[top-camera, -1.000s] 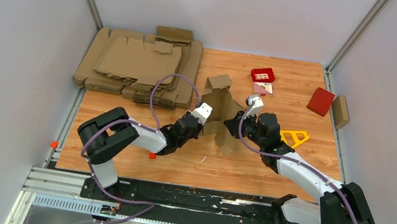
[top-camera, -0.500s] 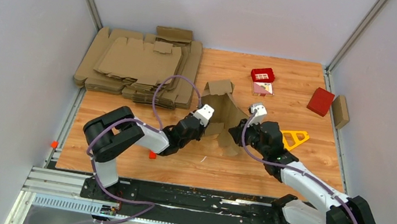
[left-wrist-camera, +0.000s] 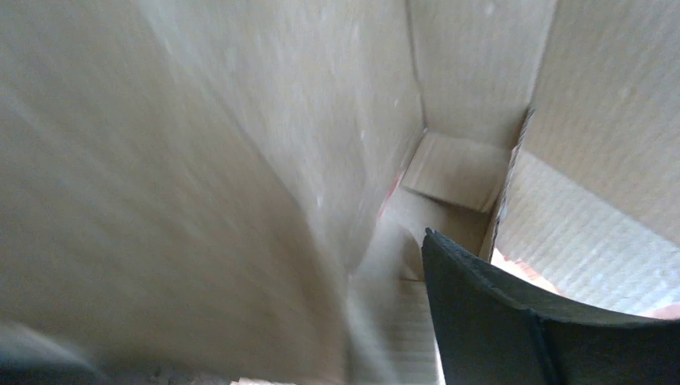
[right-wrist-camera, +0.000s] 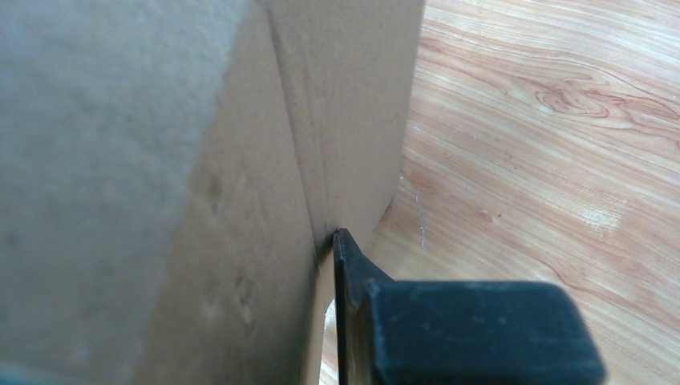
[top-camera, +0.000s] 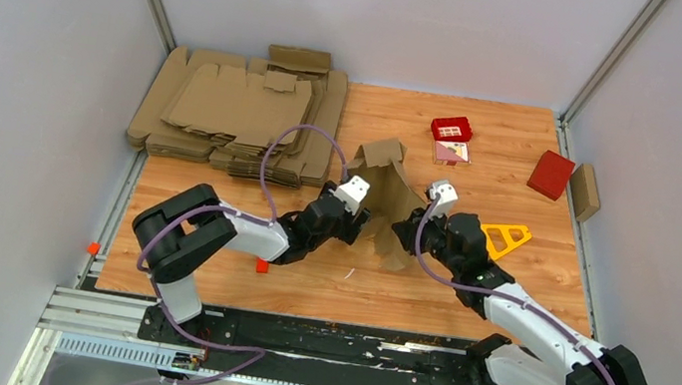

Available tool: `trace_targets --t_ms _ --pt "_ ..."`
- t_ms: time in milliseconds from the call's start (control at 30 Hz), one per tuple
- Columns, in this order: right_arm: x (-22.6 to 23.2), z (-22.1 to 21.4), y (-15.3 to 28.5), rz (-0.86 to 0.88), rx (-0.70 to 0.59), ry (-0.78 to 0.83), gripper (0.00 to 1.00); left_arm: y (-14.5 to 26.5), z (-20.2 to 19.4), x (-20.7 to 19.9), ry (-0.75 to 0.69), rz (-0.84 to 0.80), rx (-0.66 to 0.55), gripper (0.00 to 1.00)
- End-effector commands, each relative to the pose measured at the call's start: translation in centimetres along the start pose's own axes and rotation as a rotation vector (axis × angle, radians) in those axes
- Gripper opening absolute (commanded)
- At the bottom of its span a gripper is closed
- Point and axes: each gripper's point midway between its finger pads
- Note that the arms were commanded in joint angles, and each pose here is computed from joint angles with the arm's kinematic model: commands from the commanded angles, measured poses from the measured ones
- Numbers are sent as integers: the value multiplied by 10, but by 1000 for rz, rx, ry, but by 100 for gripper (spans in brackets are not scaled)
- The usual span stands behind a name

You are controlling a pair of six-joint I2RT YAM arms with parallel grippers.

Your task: Fold the paper box

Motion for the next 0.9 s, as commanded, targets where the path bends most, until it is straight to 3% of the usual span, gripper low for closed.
trace_targets --t_ms 0,200,467,667,867 --pt "2 0 3 -10 -6 43 16 11 41 -3 53 -30 -81 83" --pt "6 -2 1 -6 1 66 16 19 49 12 56 -8 -105 88" --pt "7 -1 1 -13 0 72 16 36 55 33 56 54 -93 77" --pt "8 -1 1 -12 -5 79 16 45 50 45 85 117 -46 75" --pt "9 -2 1 -16 -9 86 16 52 40 51 112 154 -17 64"
Point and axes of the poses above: each gripper's point midway between its finger pads, its own y axis back along the fingers, its own x axis along the line the jaws close on, z = x × y, and after that the axes turned 6 degrees about -y, right-handed
